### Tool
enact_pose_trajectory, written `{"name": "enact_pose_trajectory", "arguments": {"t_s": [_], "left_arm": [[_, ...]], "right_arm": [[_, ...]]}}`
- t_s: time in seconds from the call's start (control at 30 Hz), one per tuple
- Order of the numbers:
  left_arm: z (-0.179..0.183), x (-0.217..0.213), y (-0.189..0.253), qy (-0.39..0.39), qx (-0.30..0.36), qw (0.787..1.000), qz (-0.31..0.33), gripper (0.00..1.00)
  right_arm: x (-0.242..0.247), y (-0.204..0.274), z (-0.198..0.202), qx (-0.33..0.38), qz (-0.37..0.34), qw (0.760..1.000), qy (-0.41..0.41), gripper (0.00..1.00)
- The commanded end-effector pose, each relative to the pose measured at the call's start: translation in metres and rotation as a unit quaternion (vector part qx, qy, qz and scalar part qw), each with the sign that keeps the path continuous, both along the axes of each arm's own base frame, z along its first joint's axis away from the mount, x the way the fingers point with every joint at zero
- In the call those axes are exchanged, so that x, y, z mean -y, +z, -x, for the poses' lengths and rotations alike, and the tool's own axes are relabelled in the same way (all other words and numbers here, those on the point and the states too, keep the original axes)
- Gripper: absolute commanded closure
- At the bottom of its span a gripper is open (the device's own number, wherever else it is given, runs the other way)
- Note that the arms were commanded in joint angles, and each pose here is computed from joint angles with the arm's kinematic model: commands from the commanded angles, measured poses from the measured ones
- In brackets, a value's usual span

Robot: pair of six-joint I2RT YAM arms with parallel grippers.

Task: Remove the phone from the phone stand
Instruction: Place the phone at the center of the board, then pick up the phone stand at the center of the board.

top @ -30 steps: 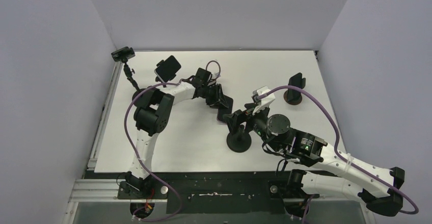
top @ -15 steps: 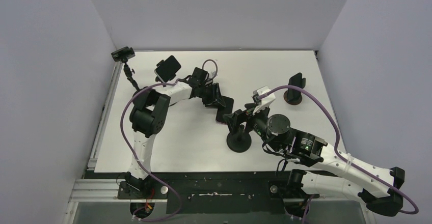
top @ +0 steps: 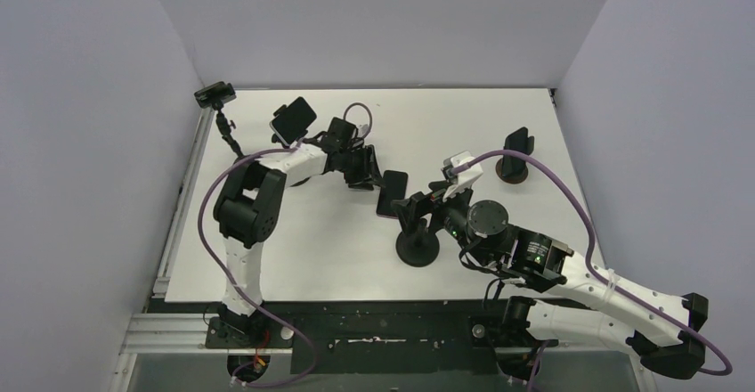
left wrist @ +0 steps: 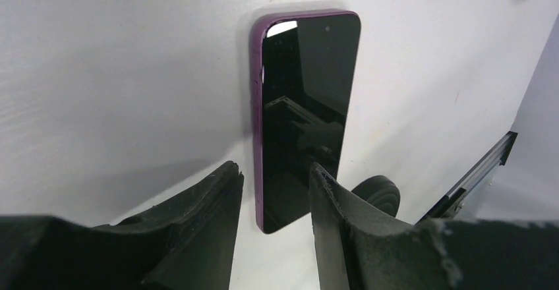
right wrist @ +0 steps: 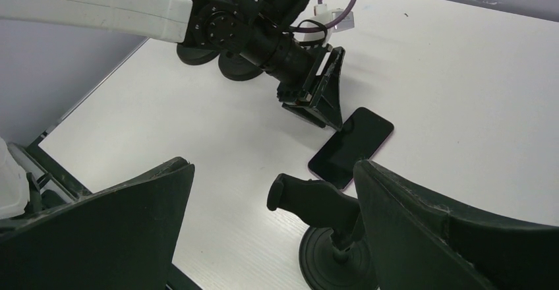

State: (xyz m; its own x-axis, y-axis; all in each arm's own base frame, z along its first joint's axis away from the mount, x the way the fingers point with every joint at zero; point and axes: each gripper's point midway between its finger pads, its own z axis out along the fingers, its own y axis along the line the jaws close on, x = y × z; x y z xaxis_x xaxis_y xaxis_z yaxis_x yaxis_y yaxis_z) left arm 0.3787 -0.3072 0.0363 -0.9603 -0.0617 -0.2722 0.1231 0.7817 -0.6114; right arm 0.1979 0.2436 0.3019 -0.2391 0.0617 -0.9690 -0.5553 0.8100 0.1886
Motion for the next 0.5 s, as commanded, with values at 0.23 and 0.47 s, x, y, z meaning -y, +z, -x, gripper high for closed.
{"name": "enact_pose_trajectory", "arguments": {"t_s": [0.23,0.47], "left_arm": [[0.01,-0.012,0.124,0.014,0.14,0.989,0.038,0.59],[0.036,-0.039,0.163,0.019,0.263,0.965,0.008,0.59]], "right_arm": [[0.029,-0.015,0.006,-0.013,0.016,0.999,-0.029,0.03],[0.046,-0.04,0.012,-0.037,0.012,0.998,-0.047,0.06]]}}
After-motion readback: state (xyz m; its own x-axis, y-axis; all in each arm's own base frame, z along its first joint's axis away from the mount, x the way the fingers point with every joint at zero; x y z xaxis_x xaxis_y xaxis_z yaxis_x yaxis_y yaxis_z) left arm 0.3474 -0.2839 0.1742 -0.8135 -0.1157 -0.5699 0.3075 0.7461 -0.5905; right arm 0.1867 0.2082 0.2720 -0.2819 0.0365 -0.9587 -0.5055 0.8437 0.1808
